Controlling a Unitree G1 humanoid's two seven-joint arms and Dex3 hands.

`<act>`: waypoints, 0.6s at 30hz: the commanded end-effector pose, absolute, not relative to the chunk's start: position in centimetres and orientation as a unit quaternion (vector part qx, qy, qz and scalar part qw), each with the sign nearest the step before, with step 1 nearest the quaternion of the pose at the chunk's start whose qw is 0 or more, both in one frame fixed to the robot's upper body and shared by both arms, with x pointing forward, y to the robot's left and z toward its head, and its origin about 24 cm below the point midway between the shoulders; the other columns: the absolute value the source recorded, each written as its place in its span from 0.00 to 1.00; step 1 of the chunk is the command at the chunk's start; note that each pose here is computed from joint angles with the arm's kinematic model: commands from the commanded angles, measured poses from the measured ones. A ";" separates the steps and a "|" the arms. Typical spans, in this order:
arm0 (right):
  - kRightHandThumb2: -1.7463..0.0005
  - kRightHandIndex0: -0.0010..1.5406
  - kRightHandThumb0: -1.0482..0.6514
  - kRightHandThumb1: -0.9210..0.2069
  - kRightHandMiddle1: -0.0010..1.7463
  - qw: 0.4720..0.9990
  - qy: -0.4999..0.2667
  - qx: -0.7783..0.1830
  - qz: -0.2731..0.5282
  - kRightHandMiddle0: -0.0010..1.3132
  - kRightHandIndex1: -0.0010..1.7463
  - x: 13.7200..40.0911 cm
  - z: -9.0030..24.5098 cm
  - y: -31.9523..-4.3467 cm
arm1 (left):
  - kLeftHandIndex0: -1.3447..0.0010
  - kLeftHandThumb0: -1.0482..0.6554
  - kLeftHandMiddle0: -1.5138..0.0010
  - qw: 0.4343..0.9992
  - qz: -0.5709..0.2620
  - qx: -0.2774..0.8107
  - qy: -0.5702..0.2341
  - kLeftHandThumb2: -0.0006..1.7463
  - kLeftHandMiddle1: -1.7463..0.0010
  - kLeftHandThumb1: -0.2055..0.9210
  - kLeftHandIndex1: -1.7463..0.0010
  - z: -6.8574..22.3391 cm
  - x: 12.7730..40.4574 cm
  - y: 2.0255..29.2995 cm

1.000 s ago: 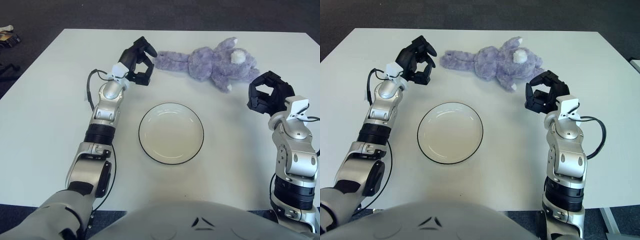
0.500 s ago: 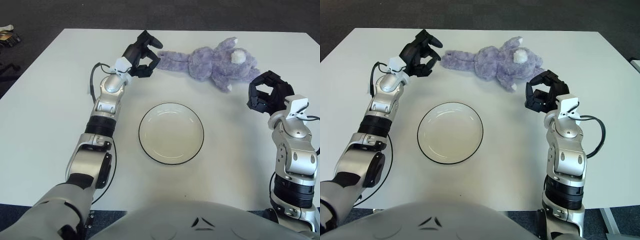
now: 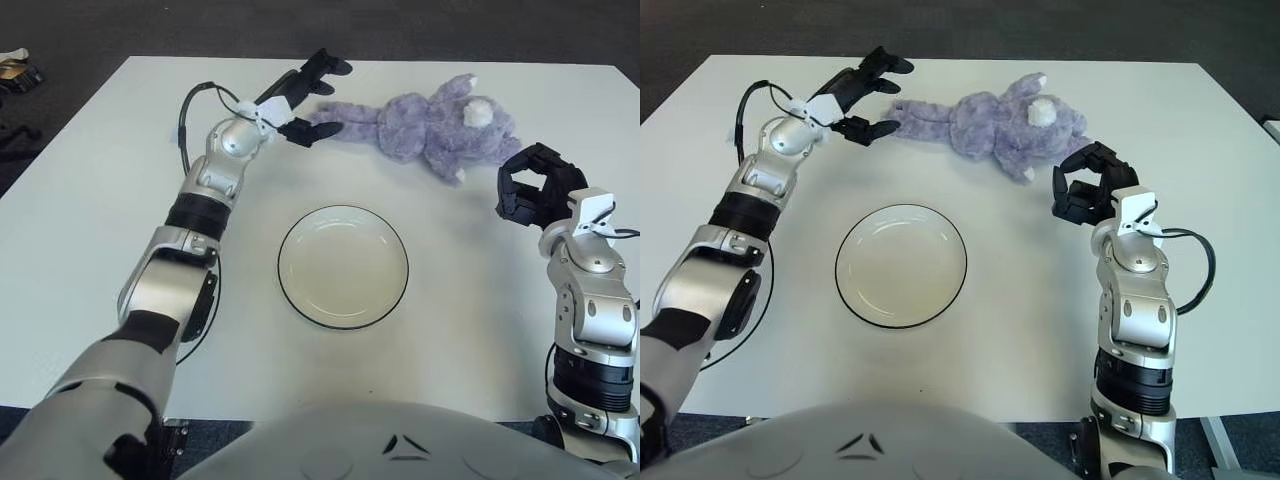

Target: Put the doll into the plate.

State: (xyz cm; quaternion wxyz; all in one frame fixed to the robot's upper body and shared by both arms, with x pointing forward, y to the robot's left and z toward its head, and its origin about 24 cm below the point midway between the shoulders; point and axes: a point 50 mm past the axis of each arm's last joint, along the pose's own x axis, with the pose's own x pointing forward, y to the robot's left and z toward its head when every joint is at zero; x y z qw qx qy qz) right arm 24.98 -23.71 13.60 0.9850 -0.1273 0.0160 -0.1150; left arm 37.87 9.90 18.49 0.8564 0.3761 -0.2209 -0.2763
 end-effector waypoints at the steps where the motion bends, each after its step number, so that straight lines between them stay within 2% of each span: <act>1: 0.32 0.71 0.35 0.45 1.00 0.984 0.016 -0.134 -0.113 0.41 1.00 25.3 13.9 -23.9 | 1.00 0.09 0.92 0.832 -0.283 0.416 -0.232 0.19 0.81 0.98 0.75 19.2 38.5 8.7; 6: 0.32 0.70 0.35 0.44 1.00 0.984 0.022 -0.137 -0.109 0.40 1.00 25.3 13.9 -23.9 | 1.00 0.05 0.94 0.817 -0.273 0.439 -0.254 0.15 0.84 0.99 0.75 18.2 38.9 7.2; 18: 0.35 0.70 0.36 0.41 1.00 0.984 0.030 -0.141 -0.103 0.38 1.00 25.5 13.8 -23.9 | 1.00 0.04 0.95 0.781 -0.287 0.483 -0.271 0.12 0.88 0.96 0.79 18.0 39.0 5.1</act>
